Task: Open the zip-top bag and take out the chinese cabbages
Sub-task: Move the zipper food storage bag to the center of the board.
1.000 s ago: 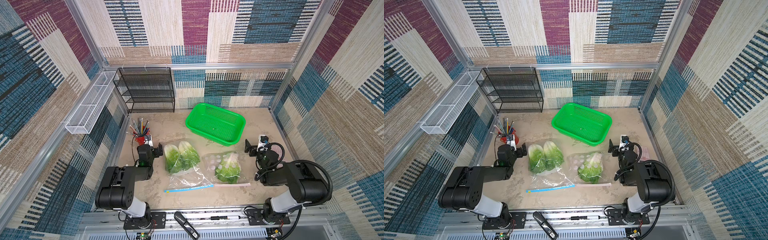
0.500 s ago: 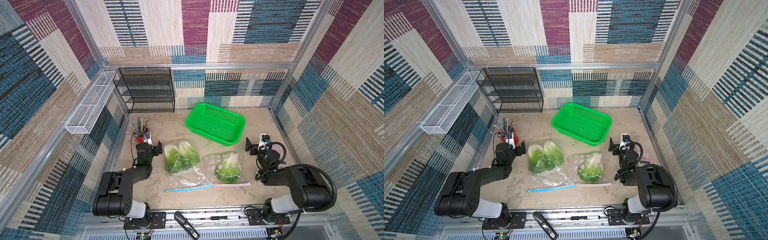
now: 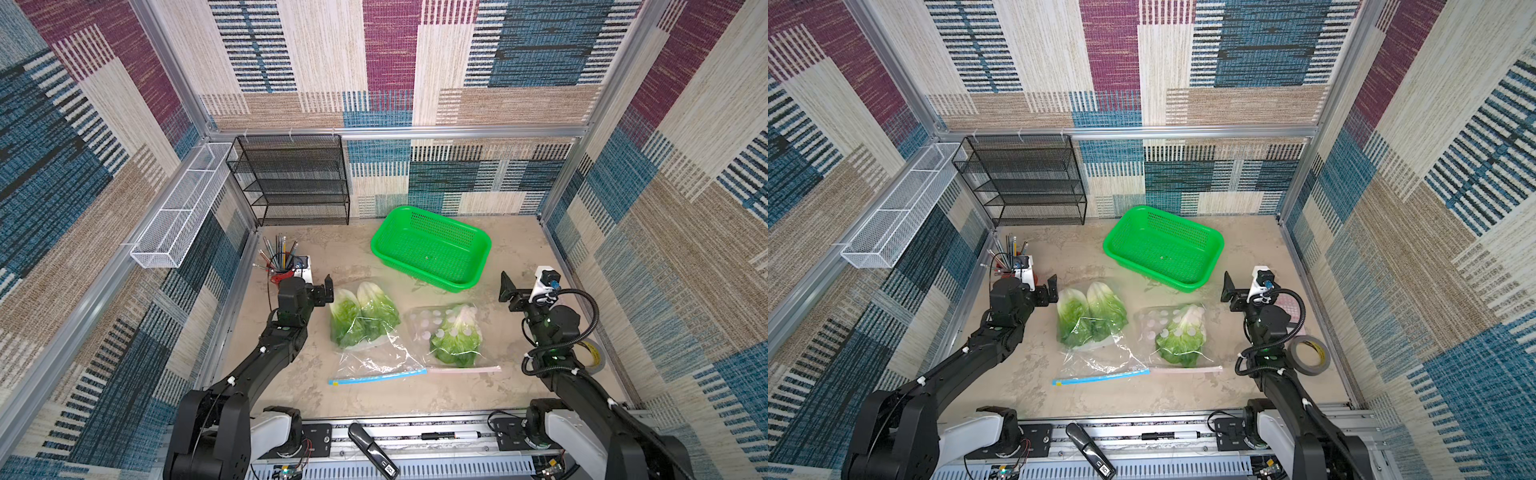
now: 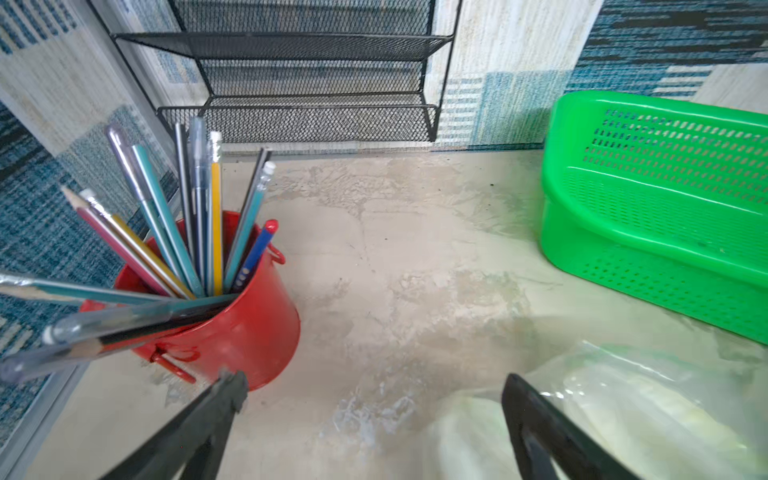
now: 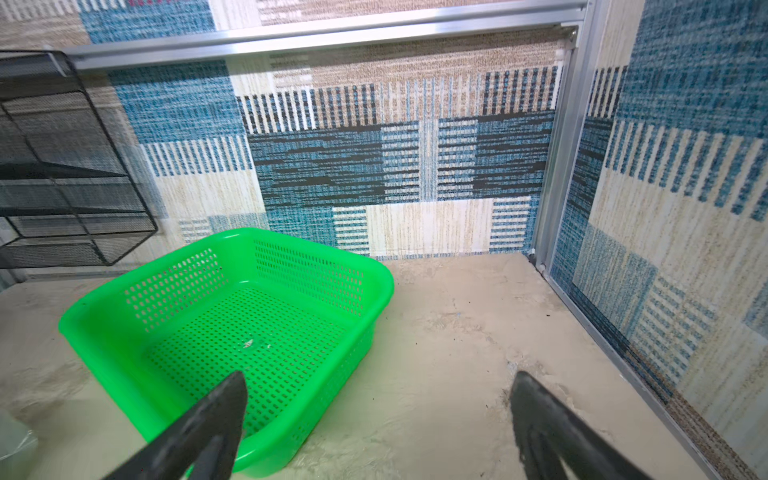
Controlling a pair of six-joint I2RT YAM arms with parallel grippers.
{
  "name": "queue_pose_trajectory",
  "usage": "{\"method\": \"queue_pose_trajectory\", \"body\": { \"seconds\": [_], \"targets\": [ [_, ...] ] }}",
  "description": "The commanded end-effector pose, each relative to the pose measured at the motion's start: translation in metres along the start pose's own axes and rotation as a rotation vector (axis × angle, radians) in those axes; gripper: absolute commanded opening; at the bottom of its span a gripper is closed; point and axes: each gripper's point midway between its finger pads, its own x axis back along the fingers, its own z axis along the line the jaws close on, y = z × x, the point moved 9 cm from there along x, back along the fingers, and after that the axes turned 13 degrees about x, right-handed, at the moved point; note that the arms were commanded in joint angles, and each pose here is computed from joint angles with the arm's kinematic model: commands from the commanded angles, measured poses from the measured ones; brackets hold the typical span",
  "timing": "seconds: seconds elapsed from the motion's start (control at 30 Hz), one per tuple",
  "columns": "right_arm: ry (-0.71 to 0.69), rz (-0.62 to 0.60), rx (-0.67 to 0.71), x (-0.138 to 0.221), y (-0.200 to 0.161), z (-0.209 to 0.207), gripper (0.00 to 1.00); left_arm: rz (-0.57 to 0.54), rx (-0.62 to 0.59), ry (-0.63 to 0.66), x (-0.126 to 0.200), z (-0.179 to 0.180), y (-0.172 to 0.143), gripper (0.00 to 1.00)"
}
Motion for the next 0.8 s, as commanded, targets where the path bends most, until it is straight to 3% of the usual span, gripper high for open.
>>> {"method": "queue_pose_trajectory", "body": {
  "seconds": [0.0, 0.27, 0.43, 0.6, 0.77],
  "targets": [
    [0.059, 0.044, -0.017, 0.010, 0.000, 0.010, 1.00, 0.003, -0.048, 0.039, 0.007, -0.011, 0.003, 1.00],
    [0.169, 0.103, 0.028, 0.015, 0.023, 0.056, 1.00, -0.036, -0.104, -0.133, 0.035, -0.080, 0.010, 0.99],
    [0.183, 0.191, -0.049, 0.019, 0.015, 0.062, 0.98, -0.028, -0.283, -0.276, 0.060, -0.132, -0.001, 0.99],
    [0.165, 0.297, -0.180, 0.023, -0.002, 0.063, 0.99, 0.064, -0.358, -0.468, 0.085, -0.180, -0.027, 0.99],
    [0.305, 0.407, -0.292, 0.028, -0.019, 0.078, 0.99, 0.214, -0.375, -0.614, 0.100, -0.221, -0.065, 0.95]
  ]
}}
